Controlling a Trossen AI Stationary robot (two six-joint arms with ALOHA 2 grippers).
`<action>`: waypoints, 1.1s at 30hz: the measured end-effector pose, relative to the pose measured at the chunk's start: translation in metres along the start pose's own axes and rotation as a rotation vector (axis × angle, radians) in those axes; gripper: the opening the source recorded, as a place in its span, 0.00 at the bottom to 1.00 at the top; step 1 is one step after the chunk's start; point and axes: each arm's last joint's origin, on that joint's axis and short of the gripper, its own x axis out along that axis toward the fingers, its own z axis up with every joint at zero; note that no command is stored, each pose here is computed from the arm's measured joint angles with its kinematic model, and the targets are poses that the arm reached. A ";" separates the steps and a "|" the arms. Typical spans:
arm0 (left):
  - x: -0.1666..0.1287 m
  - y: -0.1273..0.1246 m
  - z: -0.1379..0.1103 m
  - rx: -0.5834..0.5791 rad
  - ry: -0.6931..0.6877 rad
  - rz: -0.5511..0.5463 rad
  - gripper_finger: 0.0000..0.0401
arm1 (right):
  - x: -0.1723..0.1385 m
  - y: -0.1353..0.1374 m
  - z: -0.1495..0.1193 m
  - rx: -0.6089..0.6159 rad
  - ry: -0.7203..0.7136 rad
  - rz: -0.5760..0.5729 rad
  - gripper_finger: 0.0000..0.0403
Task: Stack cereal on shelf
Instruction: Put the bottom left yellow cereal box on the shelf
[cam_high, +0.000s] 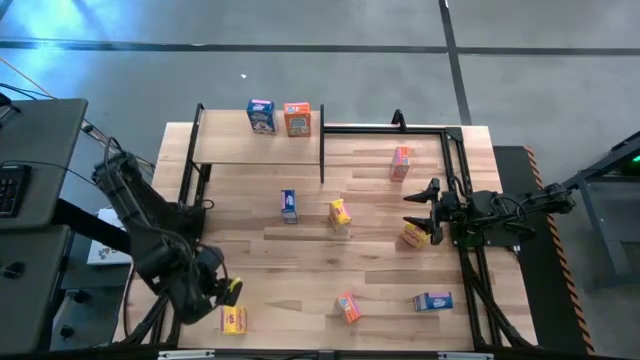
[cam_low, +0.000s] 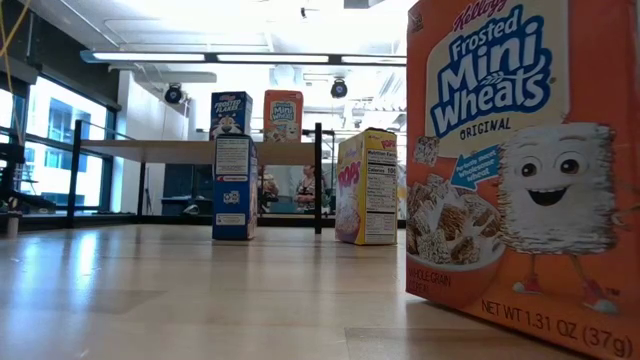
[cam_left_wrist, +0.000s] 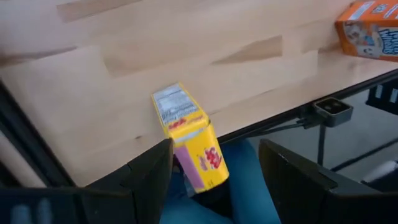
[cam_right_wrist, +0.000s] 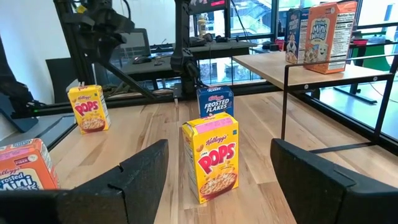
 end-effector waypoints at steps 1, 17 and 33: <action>-0.001 -0.002 -0.003 -0.002 -0.004 0.008 0.57 | 0.000 0.000 0.000 0.000 0.000 0.000 0.68; 0.022 -0.006 -0.035 -0.098 -0.067 0.096 0.58 | 0.000 0.000 0.000 -0.001 0.002 0.000 0.68; 0.050 -0.010 -0.049 -0.056 -0.090 0.115 0.75 | 0.000 0.000 0.000 -0.001 0.002 0.000 0.68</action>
